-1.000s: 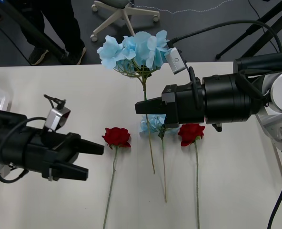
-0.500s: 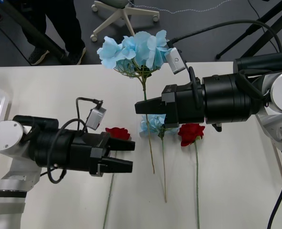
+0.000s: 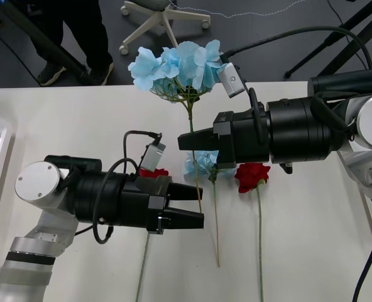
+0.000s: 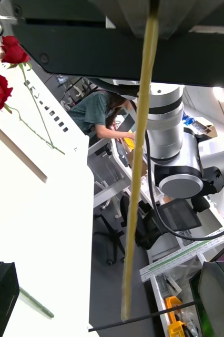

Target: Put the red flowers into the right box and the blue flowers into the left box

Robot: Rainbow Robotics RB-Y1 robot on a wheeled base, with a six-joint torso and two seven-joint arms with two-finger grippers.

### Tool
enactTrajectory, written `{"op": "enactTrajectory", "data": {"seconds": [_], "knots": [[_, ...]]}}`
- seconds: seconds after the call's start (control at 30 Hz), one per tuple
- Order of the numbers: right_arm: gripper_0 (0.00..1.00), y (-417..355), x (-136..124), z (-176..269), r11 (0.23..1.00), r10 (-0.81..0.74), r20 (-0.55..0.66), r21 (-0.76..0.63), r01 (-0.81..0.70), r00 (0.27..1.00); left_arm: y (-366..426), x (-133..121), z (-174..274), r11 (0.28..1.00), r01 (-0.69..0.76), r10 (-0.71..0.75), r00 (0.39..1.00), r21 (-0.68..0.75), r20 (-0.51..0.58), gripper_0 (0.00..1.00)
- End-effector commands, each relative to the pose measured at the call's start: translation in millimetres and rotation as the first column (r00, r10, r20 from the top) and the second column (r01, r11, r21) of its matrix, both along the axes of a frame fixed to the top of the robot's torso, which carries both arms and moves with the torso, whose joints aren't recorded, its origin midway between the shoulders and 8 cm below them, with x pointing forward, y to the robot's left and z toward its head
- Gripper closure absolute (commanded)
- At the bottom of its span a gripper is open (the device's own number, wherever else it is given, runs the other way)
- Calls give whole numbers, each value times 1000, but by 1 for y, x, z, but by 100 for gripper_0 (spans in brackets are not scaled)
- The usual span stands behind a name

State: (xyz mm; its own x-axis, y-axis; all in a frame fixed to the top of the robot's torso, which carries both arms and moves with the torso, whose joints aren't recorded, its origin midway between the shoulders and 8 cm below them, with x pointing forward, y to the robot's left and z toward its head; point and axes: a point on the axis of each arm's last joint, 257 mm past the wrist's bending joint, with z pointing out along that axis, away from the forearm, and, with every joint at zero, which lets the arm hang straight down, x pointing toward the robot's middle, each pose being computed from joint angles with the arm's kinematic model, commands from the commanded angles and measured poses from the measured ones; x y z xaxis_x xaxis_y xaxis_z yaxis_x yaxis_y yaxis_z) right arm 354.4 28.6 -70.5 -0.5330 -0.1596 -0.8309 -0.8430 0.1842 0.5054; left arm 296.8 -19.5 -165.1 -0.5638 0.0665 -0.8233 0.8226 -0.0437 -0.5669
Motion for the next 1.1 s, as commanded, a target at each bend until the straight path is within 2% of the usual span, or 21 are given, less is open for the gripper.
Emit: {"op": "enactTrajectory", "data": {"seconds": [0.03, 0.47, 0.57, 0.7, 0.73, 0.83, 0.9, 1.1], "knots": [[100, 7, -5, 16, 1000, 24, 44, 19, -25, 999, -17, -9, 13, 999, 12, -16, 992, -29, -122, 0], [100, 7, -5, 16, 1000, 23, 44, 18, -24, 999, -26, -12, 15, 999, 18, -23, 991, -41, -129, 1], [100, 7, -5, 16, 1000, 24, 45, 18, -25, 999, -29, -12, 15, 999, 15, -21, 991, -45, -131, 14], [100, 7, -5, 16, 1000, 23, 44, 18, -24, 999, -31, -11, 17, 999, 11, -18, 990, -53, -140, 57], [100, 6, -5, 16, 1000, 22, 44, 19, -23, 999, -32, -11, 17, 999, 11, -18, 990, -53, -139, 77], [100, 7, -5, 16, 1000, 23, 44, 18, -24, 999, -33, -12, 17, 998, 12, -20, 990, -54, -141, 97], [100, 7, -5, 16, 1000, 23, 44, 18, -24, 999, -33, -11, 17, 998, 11, -19, 990, -55, -141, 100], [100, 7, -5, 17, 1000, 23, 46, 19, -24, 999, -33, -12, 19, 998, 12, -21, 989, -61, -144, 100]]}}
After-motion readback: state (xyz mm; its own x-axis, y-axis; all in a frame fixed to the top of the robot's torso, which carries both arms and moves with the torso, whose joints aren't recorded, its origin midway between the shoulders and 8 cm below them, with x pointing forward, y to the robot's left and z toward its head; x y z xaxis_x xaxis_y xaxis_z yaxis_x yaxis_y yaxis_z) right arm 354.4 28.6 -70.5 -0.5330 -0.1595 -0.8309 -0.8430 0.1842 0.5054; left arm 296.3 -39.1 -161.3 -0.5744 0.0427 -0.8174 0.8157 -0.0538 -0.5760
